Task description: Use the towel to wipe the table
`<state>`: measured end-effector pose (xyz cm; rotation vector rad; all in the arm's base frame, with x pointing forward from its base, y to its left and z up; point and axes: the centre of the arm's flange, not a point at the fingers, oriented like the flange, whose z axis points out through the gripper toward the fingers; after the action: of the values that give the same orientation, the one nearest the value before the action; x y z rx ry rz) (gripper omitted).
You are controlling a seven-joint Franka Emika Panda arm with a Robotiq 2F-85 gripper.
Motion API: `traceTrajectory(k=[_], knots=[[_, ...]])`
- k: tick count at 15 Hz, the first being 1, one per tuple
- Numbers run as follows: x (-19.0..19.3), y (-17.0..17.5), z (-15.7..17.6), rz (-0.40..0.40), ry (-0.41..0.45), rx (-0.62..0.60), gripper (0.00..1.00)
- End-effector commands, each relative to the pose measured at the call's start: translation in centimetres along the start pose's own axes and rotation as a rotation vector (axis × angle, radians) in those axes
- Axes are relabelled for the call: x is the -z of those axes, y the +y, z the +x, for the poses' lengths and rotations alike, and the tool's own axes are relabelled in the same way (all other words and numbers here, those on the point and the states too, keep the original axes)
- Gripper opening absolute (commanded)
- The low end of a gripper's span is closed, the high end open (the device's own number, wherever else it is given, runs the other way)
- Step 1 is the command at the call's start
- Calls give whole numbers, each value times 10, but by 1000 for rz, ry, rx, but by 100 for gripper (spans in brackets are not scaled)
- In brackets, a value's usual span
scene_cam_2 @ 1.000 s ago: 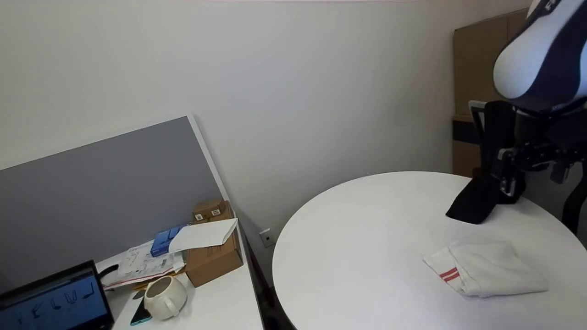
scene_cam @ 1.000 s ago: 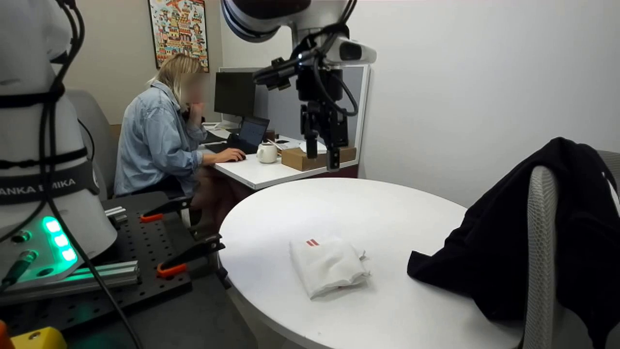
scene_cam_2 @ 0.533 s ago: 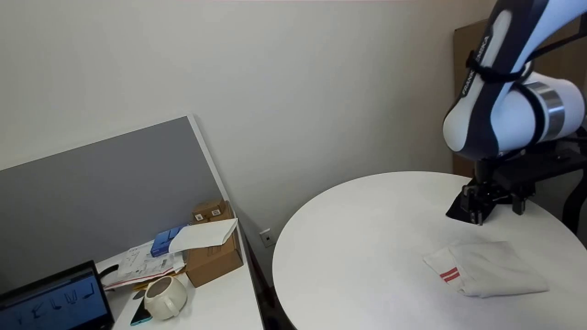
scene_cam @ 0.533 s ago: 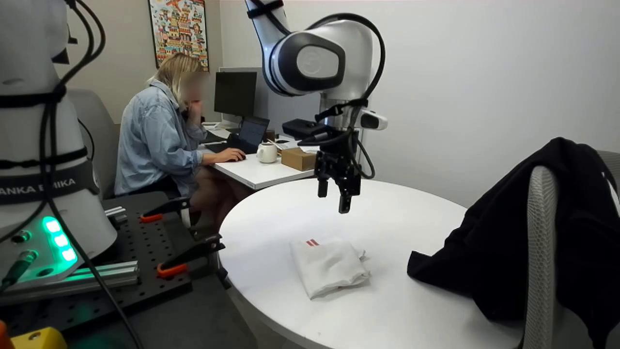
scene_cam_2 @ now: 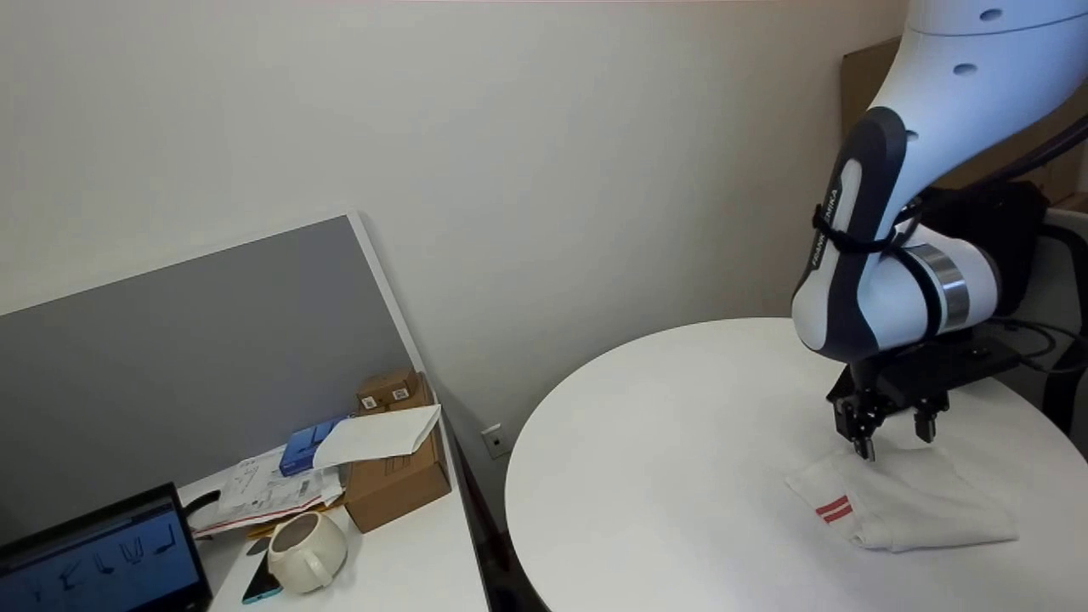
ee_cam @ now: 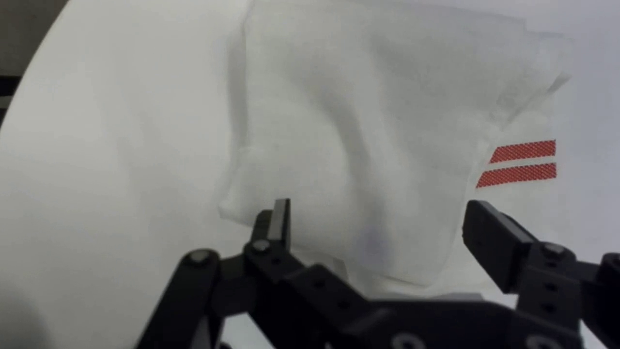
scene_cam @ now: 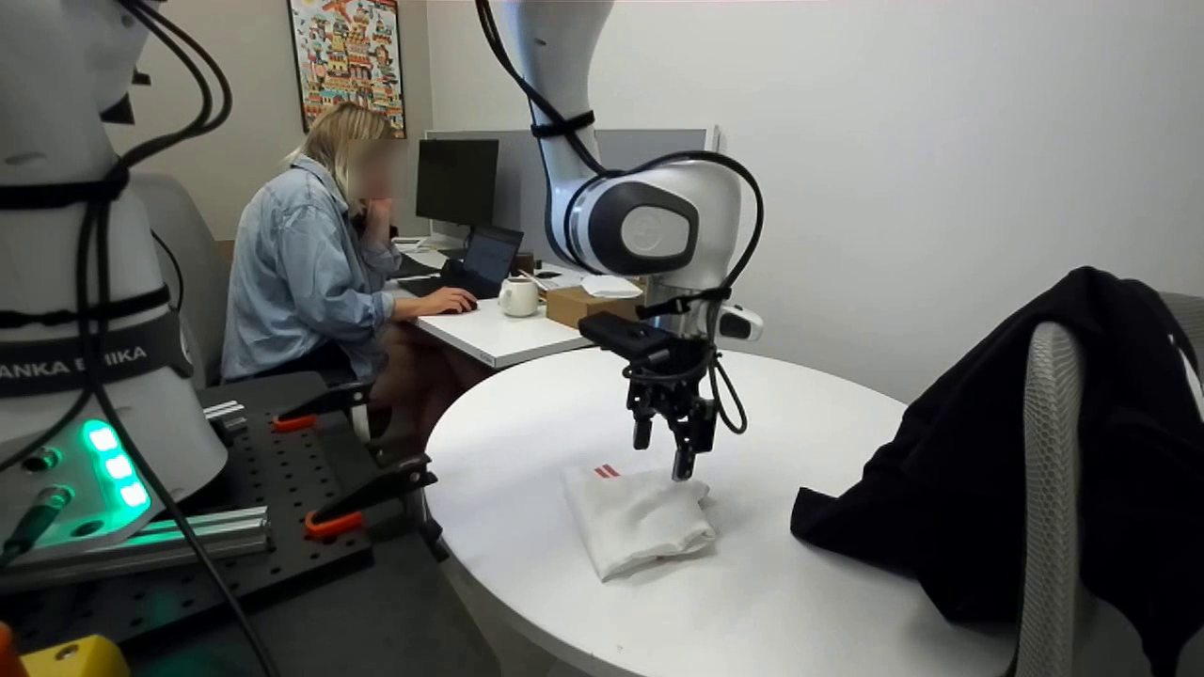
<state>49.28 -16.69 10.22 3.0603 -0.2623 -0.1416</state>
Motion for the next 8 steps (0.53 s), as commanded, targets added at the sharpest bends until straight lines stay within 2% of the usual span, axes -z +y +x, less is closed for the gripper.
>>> traceTrajectory(k=[1,5,6,7,8], knots=[[-34,2,11,-10,-17,21,87],[-58,0,4,-16,-17,26,91],[-63,-1,3,-16,-13,30,66],[-67,-2,3,-17,-9,33,67],[-71,-2,1,-18,-4,40,61]])
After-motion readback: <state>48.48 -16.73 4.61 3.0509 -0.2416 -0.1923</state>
